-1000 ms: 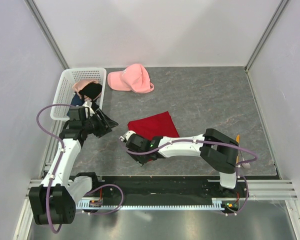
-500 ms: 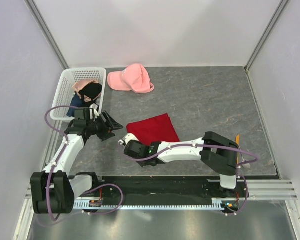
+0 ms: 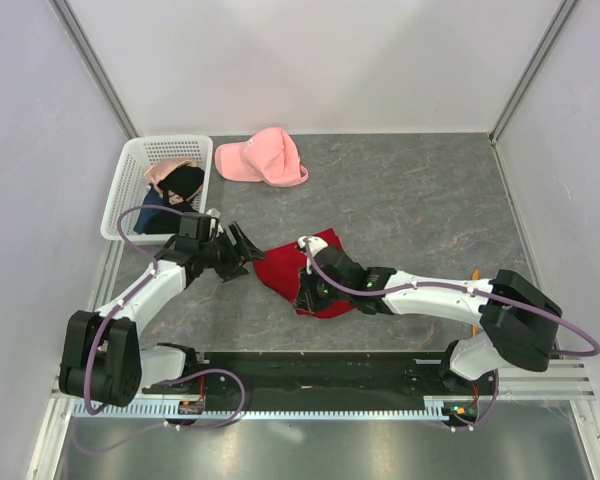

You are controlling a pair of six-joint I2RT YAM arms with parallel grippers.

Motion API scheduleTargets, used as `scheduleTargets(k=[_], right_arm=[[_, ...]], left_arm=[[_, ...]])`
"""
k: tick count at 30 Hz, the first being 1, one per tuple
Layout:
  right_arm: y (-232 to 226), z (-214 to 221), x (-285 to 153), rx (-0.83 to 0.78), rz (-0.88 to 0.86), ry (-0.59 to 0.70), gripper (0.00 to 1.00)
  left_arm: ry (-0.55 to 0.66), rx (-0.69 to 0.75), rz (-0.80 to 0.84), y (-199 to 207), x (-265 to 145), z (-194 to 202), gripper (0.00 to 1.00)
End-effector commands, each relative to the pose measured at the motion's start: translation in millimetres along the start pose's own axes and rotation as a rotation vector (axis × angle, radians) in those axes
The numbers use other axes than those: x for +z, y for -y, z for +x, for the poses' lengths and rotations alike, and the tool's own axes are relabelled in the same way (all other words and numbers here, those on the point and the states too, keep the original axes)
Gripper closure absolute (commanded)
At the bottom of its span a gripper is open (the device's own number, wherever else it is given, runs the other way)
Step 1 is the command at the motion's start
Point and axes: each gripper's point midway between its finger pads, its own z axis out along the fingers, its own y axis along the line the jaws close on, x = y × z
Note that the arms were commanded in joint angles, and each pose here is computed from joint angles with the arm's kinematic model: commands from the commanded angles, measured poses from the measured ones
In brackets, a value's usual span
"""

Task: Fold the napkin into a case and place the utensils inside
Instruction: Pick up the lower triangle-folded napkin from the center of the board.

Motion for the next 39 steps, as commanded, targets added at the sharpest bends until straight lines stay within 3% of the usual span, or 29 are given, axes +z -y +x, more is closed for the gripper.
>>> scheduleTargets(k=[1, 13, 20, 34, 39], right_arm=[[-18, -16, -16, 0.121, -0.165, 0.066, 1.0], [-4, -25, -35, 0.211, -0.228, 0.126, 1.0], [1, -29, -42, 0.229, -0.25, 0.145, 1.0], [7, -26, -46, 0.238, -0.274, 0.151, 1.0], [8, -18, -46, 0.237, -0.284, 0.136, 1.0]], left_arm=[[0.083, -0.021, 0.001, 4, 7, -16, 0.21], [0.042, -0.075, -0.063, -13, 28, -12, 0.23], [0.04, -0.046, -0.096, -20, 41, -16, 0.29], [0.023, -0.015, -0.085, -8, 68, -15, 0.35], [0.063, 0.008, -0.108, -9, 67, -18, 0.51]])
